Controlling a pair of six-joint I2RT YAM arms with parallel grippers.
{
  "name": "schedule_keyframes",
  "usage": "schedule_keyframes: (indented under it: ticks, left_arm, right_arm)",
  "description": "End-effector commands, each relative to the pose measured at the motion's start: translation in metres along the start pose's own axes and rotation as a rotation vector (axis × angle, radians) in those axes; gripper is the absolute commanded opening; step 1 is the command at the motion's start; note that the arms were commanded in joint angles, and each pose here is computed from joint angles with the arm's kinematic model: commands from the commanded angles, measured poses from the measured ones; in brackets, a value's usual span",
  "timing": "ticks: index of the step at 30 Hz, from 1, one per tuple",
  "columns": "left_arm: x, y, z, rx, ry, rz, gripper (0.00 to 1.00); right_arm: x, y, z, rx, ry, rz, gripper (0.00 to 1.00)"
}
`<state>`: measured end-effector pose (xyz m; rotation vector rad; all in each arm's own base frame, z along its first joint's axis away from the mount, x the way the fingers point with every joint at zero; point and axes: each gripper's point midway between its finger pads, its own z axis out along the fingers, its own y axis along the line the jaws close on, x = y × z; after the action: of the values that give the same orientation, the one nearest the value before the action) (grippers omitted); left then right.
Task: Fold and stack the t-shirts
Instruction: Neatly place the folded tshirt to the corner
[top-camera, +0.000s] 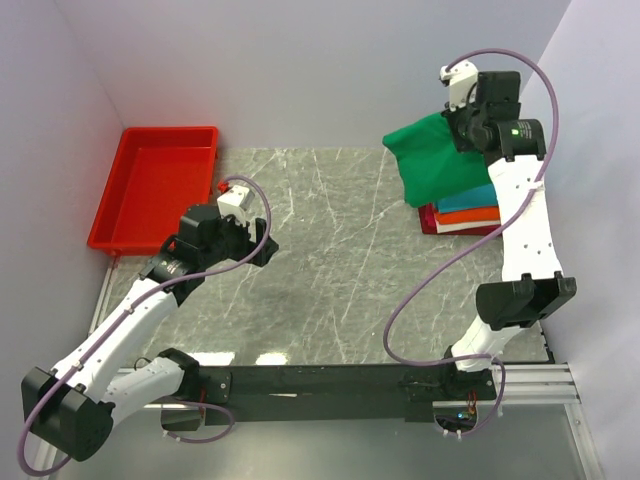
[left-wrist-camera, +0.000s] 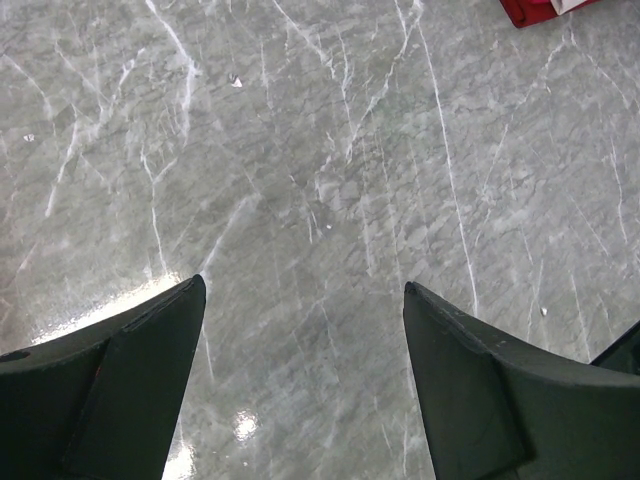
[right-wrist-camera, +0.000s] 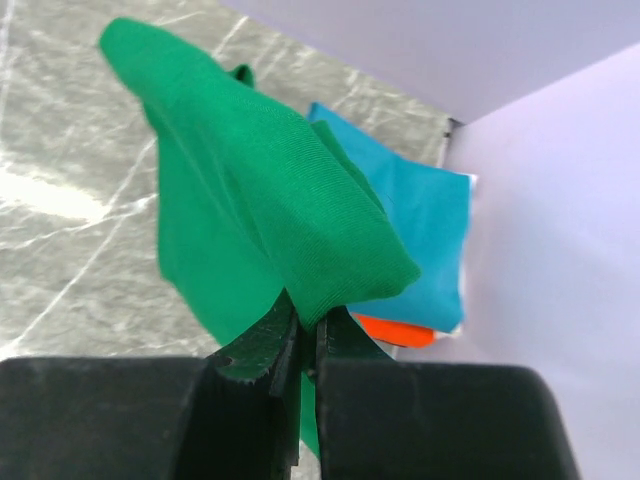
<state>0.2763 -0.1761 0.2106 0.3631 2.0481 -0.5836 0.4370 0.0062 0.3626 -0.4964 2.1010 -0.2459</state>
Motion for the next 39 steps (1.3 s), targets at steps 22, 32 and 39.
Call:
schedule_keyframes:
  ticks: [22,32,39]
  left_arm:
    - [0.000,0.001,0.000,0.001,-0.007,0.026,0.85]
    - [0.001,0.001,0.001,0.003,-0.002,0.022,0.85]
    - [-0.003,0.005,-0.001,-0.023,-0.021,0.018,0.86]
  right_arm:
    - [0.057,-0.106,0.059,0.184,0.170,-0.009,0.00]
    - [0.074,-0.152,0.094,0.375,0.210,-0.024,0.00]
    - [0.074,-0.155,0.105,0.531,0.222,-0.011,0.83]
